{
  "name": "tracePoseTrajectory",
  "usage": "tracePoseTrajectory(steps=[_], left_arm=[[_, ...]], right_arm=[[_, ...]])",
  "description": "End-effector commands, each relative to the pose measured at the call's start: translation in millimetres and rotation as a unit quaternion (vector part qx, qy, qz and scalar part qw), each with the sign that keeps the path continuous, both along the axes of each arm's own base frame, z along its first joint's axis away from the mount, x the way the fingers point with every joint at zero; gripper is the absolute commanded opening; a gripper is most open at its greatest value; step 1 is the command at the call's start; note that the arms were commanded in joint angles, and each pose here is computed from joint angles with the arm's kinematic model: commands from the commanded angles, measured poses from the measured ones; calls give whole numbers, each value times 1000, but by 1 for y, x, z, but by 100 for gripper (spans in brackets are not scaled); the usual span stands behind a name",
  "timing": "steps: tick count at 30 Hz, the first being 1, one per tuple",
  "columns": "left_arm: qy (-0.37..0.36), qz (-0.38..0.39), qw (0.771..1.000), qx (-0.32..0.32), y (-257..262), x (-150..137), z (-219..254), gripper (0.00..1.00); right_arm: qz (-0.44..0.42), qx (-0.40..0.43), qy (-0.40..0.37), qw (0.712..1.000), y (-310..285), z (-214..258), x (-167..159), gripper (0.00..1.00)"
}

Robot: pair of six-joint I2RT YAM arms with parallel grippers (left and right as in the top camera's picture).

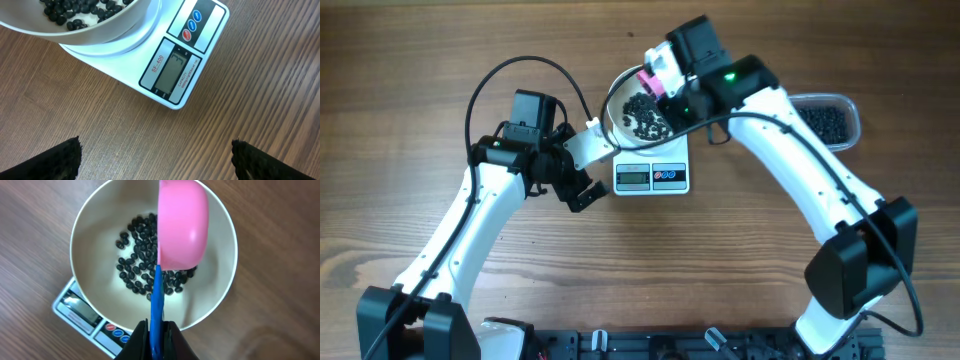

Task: Scoop item into bowl and weigh 150g on scale
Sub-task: 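Tip the scoop over the white bowl to pour beans in, then return the scoop to the tub and dip it into the beans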

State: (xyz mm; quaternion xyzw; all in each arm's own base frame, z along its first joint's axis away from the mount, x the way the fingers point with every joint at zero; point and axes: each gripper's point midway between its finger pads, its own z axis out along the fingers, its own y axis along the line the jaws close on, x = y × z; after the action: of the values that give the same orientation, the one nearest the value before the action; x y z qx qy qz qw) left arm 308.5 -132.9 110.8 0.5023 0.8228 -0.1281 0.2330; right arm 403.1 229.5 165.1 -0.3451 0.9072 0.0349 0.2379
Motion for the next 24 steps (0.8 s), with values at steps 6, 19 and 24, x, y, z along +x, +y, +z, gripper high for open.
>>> tracePoseTrajectory(steps=[6, 19, 24], left_arm=[[0, -8, 1000, -9, -3, 1, 1, 100], [0, -8, 1000, -9, -3, 1, 1, 100], [0, -8, 1000, -9, -3, 1, 1, 100]], right_arm=[[-16, -35, -66, 997, -10, 29, 14, 4], [-275, 173, -13, 946, -155, 115, -10, 4], [-373, 117, 50, 919, -237, 91, -48, 5]])
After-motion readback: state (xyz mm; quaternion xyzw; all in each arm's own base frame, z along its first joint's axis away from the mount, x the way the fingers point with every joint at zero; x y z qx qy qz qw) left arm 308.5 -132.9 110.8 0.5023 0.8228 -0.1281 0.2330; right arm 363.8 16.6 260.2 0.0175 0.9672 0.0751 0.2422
